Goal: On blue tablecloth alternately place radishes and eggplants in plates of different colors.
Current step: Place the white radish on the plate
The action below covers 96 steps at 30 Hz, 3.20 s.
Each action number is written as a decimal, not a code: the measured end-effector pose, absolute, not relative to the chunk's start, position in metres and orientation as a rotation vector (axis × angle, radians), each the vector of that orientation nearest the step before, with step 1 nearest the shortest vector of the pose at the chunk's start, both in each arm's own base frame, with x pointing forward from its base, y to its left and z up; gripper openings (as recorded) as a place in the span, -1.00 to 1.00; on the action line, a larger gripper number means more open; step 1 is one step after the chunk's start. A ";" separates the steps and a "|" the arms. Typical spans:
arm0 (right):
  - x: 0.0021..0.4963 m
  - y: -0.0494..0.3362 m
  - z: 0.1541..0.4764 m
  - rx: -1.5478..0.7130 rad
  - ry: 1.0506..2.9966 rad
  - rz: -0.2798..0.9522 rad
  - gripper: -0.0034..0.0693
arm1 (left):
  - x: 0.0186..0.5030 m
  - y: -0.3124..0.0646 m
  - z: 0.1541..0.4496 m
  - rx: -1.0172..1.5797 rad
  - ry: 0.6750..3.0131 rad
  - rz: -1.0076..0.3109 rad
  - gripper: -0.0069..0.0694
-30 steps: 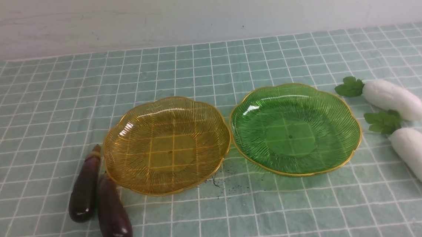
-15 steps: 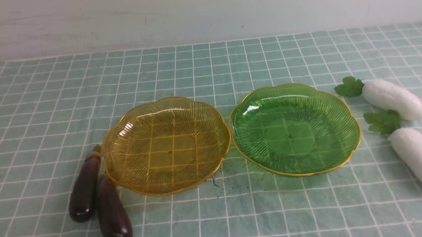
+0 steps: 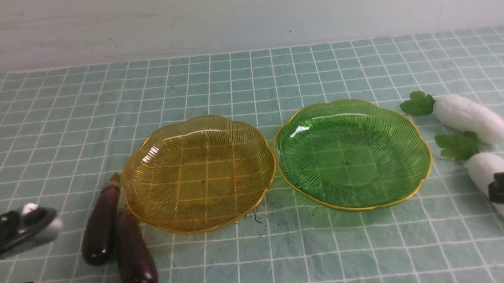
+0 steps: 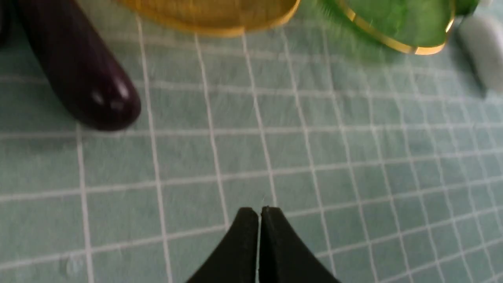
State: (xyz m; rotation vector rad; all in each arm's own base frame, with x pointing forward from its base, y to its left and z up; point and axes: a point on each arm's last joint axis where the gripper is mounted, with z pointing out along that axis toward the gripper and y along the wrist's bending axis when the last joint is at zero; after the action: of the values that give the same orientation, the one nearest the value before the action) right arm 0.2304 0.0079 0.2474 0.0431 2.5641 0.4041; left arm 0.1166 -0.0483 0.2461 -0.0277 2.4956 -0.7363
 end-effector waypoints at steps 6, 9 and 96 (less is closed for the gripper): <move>0.293 -0.003 0.236 0.041 2.741 0.341 -0.93 | 0.135 -0.050 0.225 -0.052 2.669 -0.759 -0.84; 0.320 -0.010 0.239 0.021 2.799 0.278 -0.93 | 0.140 -0.050 0.217 -0.071 2.732 -0.768 -0.84; 0.412 0.139 0.188 -0.665 2.738 0.496 0.33 | 0.143 -0.052 0.215 -0.039 2.734 -0.794 -0.84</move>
State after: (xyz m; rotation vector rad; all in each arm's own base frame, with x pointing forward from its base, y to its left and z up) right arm 0.4115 0.1386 0.1881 -0.6647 2.7378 0.4964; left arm 0.1431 -0.0522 0.2152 -0.0394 2.7336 -0.7945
